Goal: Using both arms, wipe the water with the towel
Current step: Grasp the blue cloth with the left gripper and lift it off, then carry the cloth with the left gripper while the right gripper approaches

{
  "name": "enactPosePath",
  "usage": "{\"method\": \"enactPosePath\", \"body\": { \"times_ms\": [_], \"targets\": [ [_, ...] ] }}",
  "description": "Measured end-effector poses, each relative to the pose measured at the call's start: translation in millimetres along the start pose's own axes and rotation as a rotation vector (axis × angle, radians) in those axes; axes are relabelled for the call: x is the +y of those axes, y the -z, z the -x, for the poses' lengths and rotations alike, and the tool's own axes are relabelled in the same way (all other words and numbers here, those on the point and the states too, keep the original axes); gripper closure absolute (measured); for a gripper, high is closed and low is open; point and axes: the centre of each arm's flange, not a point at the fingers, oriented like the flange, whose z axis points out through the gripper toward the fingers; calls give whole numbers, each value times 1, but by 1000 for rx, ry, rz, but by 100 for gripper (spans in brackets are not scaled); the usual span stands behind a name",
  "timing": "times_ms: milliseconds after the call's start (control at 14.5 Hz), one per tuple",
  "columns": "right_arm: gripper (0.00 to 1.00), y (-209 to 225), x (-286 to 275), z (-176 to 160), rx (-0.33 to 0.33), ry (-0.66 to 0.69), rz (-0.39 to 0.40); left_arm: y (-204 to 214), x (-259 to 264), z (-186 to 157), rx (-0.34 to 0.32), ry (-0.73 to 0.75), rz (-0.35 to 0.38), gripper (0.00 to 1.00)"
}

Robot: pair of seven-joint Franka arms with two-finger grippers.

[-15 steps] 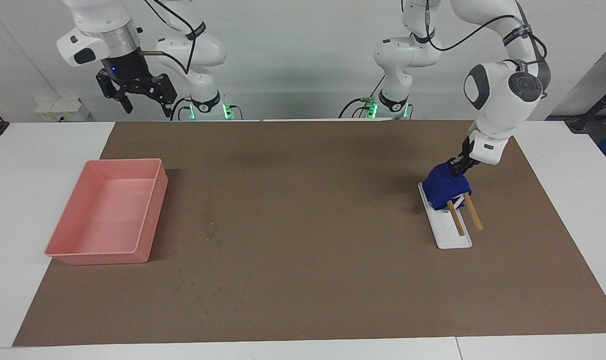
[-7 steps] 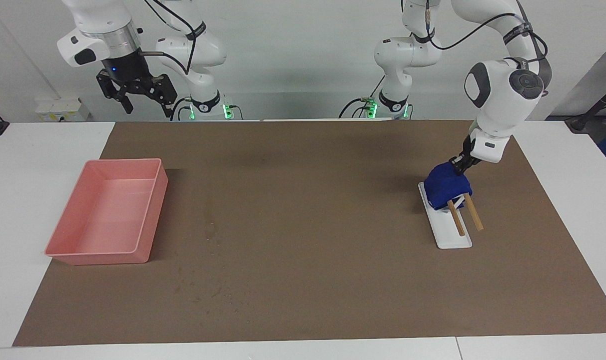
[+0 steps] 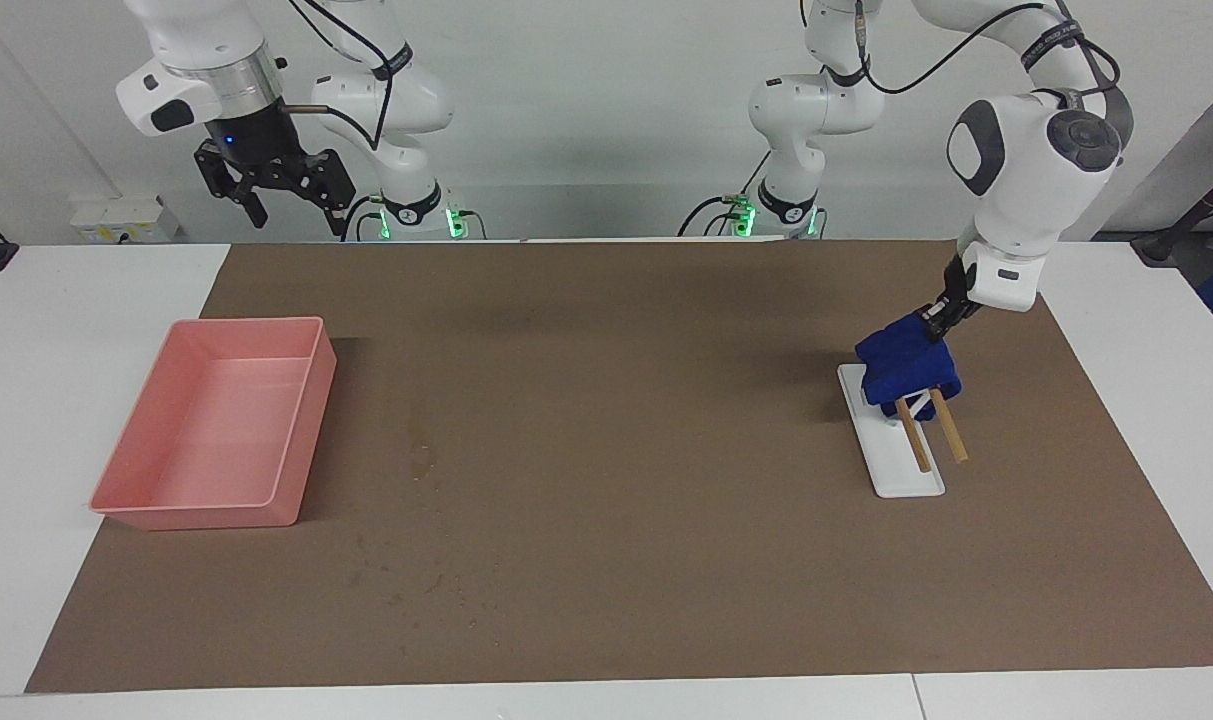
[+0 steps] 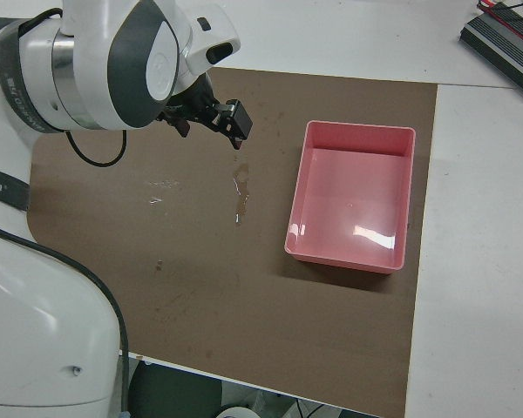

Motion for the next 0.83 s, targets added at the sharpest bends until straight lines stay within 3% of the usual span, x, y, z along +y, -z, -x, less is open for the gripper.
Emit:
{"method": "enactPosePath", "body": {
  "times_ms": [413, 826],
  "targets": [
    [0, 1, -5, 0, 11, -46, -13, 51, 13, 2, 5, 145, 65, 94],
    [3, 1, -39, 2, -32, -309, -180, 85, 107, 53, -4, 397, 137, 94]
  ]
}}
